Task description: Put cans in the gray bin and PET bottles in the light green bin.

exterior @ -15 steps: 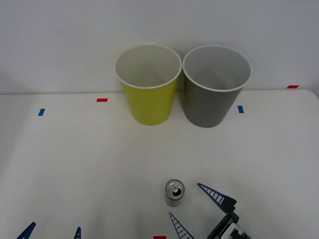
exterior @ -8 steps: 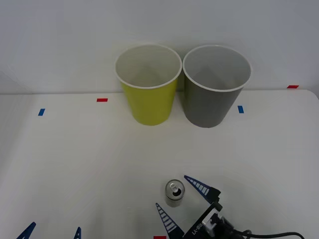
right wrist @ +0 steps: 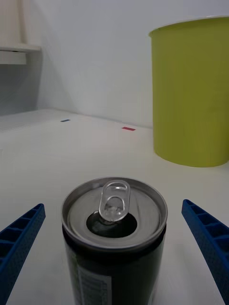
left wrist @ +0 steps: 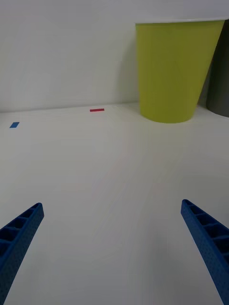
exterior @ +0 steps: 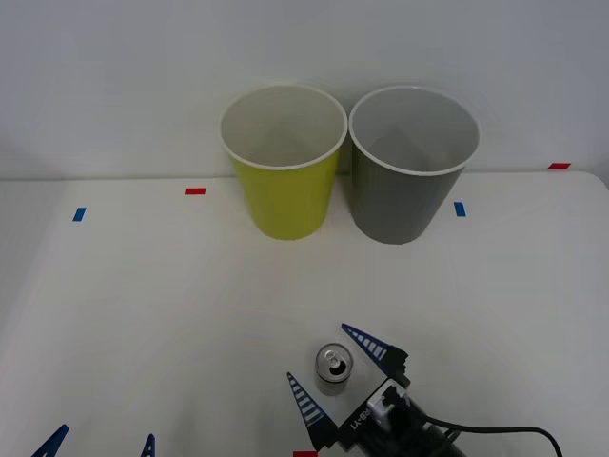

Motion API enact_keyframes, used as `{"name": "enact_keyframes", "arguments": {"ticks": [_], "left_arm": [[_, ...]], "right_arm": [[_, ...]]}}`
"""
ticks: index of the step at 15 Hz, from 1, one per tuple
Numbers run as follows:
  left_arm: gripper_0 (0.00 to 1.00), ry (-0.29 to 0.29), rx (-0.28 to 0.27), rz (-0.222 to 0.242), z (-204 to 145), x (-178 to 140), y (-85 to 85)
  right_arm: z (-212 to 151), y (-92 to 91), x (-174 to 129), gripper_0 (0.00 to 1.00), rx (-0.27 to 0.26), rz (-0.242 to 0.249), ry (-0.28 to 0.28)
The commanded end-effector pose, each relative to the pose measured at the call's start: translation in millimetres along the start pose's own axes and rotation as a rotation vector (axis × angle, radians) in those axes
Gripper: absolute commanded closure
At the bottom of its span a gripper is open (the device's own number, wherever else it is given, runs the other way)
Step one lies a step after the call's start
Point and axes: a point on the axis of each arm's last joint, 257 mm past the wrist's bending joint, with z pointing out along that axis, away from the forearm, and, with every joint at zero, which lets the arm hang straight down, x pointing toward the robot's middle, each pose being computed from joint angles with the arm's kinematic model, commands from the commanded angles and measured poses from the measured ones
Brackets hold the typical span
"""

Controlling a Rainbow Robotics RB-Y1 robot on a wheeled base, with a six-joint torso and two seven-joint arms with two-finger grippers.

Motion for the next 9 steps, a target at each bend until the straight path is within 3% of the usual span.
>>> {"name": "enact_keyframes", "arguments": {"ticks": [1, 2, 3, 9], "left_arm": [[0.0, 0.0, 0.0, 0.0, 0.0, 0.0, 0.0], [0.0, 0.0, 0.0, 0.0, 0.0, 0.0, 0.0], [0.0, 0.0, 0.0, 0.0, 0.0, 0.0, 0.0], [0.0, 0.0, 0.0, 0.0, 0.0, 0.0, 0.0]], "right_arm": [[1.5, -6.9, -1.1, 0.03, 0.009, -0.007, -0.001], [-0.4, -8.5, 1.1, 0.56, 0.011, -0.003, 0.005], [-0.1, -9.3, 0.4, 0.74, 0.012, -0.002, 0.004], [-2.7, -12.8, 1.0, 0.8, 0.022, 0.008, 0.004]]}}
